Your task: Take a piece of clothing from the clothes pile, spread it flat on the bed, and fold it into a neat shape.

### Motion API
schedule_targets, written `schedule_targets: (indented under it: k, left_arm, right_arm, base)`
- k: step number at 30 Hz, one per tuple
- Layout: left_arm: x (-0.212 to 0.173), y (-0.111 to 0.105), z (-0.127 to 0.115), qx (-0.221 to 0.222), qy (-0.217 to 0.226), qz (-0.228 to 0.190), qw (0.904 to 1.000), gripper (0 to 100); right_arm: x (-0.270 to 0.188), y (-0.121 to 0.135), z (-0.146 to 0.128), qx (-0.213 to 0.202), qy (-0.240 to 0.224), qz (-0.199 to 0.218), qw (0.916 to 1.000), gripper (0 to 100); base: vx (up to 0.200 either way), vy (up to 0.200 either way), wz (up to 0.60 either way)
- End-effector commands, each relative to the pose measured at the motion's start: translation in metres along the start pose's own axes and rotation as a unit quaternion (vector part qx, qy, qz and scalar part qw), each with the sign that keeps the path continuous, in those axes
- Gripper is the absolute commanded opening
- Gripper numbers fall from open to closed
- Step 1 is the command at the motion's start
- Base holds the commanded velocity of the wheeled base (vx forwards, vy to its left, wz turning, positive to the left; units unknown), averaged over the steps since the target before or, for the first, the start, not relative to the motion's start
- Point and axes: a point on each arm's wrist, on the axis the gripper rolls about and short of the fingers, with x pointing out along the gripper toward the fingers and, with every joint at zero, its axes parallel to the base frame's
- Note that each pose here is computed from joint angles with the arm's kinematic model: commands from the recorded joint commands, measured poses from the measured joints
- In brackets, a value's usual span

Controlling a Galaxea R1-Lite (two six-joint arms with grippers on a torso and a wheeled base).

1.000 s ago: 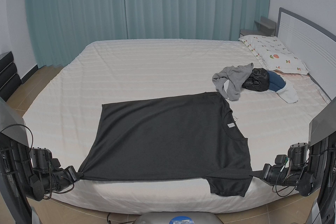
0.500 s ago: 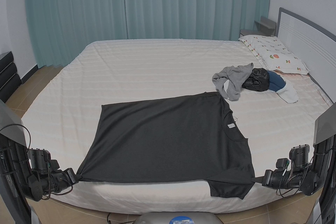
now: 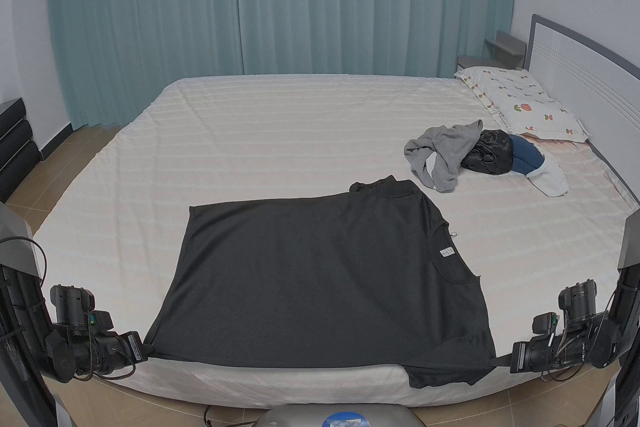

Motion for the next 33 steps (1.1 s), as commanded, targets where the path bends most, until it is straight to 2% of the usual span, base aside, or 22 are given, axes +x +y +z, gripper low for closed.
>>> schedule_targets:
  k: [1,8,19,28,33]
  left_arm:
    - [-0.005,0.0,-0.004,0.009,0.008,0.015,0.9998,0]
    - [-0.016,0.003,-0.012,0.048,0.05,0.03,0.9972,0]
    - [-0.024,0.002,-0.014,0.06,0.056,0.033,0.996,0]
    - [-0.036,0.003,-0.02,0.096,0.083,0.04,0.9911,0]
    - [-0.037,0.004,-0.021,0.098,0.085,0.043,0.9905,0]
  right_arm:
    - [-0.012,0.005,-0.002,-0.022,-0.008,0.0,0.9997,0]
    - [-0.016,0.005,-0.006,-0.033,0.008,-0.006,0.9994,0]
    - [-0.034,0.011,-0.019,-0.082,0.047,-0.012,0.9955,0]
    - [-0.037,0.012,-0.028,-0.1,0.083,-0.012,0.9914,0]
    - [-0.042,0.013,-0.032,-0.115,0.097,-0.012,0.9886,0]
  base:
    - [0.0,0.0,0.0]
    - [0.0,0.0,0.0]
    - [0.0,0.0,0.0]
    - [0.0,0.0,0.0]
    - [0.0,0.0,0.0]
